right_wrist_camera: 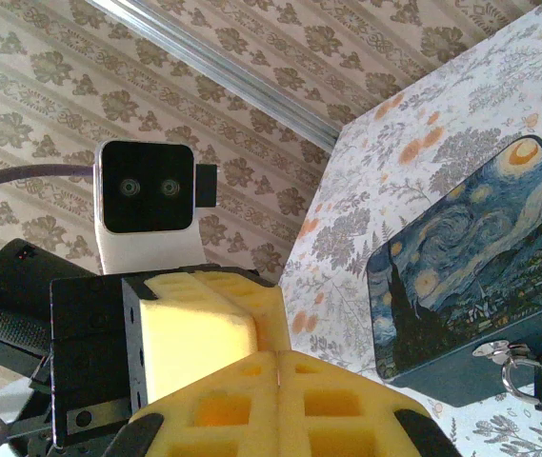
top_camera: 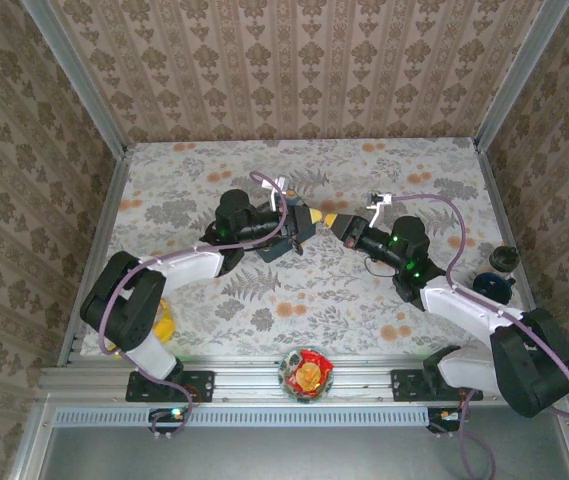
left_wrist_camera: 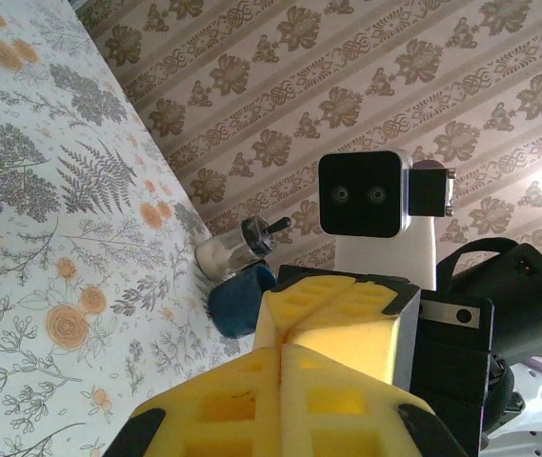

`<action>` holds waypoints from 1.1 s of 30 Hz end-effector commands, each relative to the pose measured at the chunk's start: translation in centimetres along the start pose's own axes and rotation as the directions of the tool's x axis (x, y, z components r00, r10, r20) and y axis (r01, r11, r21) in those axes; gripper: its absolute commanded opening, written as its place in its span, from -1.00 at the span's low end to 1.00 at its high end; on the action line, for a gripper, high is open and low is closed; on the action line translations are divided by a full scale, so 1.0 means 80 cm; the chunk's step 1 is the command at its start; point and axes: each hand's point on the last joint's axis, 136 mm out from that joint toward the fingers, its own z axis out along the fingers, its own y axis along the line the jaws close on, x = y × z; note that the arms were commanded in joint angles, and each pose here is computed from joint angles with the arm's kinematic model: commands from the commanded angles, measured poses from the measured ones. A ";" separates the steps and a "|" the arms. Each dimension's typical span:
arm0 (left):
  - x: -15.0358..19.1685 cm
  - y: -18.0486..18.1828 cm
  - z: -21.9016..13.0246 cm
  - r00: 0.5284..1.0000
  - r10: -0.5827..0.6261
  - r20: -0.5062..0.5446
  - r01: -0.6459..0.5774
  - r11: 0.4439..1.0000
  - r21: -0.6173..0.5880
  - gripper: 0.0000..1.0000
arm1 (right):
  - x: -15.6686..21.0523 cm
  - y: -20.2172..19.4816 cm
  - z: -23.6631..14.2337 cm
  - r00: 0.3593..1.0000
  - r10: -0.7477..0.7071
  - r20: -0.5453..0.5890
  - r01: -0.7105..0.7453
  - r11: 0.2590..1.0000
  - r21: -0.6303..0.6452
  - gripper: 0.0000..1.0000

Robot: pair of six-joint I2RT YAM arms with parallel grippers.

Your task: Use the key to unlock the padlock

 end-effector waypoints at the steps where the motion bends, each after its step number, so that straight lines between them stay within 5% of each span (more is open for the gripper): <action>1: -0.006 -0.017 0.001 0.999 0.048 0.001 -0.048 0.998 0.041 -1.00 | 0.001 0.006 -0.003 1.000 0.010 -0.015 -0.010 1.000 -0.017 -0.86; 5: -0.010 -0.022 -0.004 0.999 0.049 -0.011 -0.048 0.997 0.056 -1.00 | 0.007 0.004 -0.009 0.998 0.012 -0.054 -0.012 1.000 -0.008 -0.30; 7: -0.010 -0.024 -0.005 0.999 0.050 -0.020 -0.048 0.997 0.061 -1.00 | 0.010 0.006 -0.010 0.997 0.004 -0.077 -0.005 1.000 -0.006 -0.17; 33: -0.013 -0.025 -0.001 0.999 0.022 -0.025 -0.020 0.997 0.075 -1.00 | 0.008 0.019 -0.005 0.995 -0.026 -0.099 0.021 0.998 -0.055 -0.41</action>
